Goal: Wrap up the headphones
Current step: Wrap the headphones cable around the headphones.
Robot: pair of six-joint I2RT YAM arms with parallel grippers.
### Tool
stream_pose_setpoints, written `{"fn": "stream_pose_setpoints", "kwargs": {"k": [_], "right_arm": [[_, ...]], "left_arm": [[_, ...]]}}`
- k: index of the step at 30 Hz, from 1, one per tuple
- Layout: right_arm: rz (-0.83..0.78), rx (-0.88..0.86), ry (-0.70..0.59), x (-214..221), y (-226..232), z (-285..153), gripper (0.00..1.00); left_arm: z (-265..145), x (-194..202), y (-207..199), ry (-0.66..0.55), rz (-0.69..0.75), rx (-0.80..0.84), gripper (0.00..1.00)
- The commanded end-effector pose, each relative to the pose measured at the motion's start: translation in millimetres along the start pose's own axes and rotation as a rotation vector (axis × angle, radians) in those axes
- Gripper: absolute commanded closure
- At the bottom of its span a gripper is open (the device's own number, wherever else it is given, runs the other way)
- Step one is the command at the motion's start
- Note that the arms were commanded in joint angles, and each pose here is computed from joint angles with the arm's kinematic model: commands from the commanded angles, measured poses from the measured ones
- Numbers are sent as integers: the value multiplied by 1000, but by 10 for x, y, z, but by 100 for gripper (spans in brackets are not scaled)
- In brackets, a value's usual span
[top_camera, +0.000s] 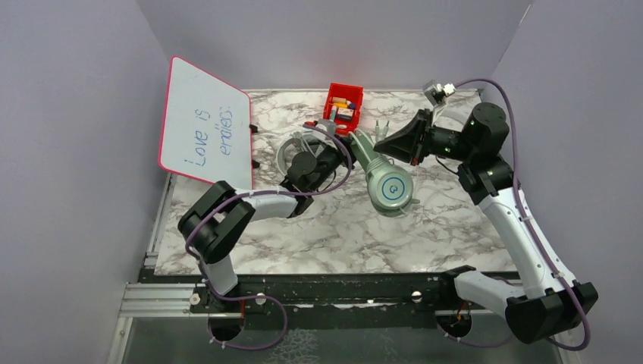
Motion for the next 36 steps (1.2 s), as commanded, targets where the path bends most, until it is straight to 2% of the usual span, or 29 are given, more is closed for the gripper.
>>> {"fn": "stream_pose_setpoints", "kwargs": {"k": [1,9,17,24,28,30,36], "right_arm": [[-30,-48,41,116,37,23,100],[-4,22,174,609,-144,-2,99],[66,126,277,845,-303,-54,94],[162,145,323,765,-347,-16,91],[159,160,331,662,-333,-37,90],[164,145,323,597,-281,-42,84],[194,117,341,472,-187,-57,74]], "left_arm": [[146,112,-87,-11,-65,119,100],[399,475,-102,72,-183,219,100],[457,566,-153,83,-308,246,100],[516,500,-296,64,-371,297,100],[525,452,-381,48,-393,349,100],[547,439,-396,39,-392,363,100],[641,395,-486,36,-381,398,100]]}}
Point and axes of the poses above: each gripper's point midway between its finger pads, its own z axis out along the fingers, its own y axis along the line the jaws close on, x = y × z, the point moved 2 cm from there along -z, back along the fingers, and after that the axes turned 14 degrees about -z, right-handed, at the moved point
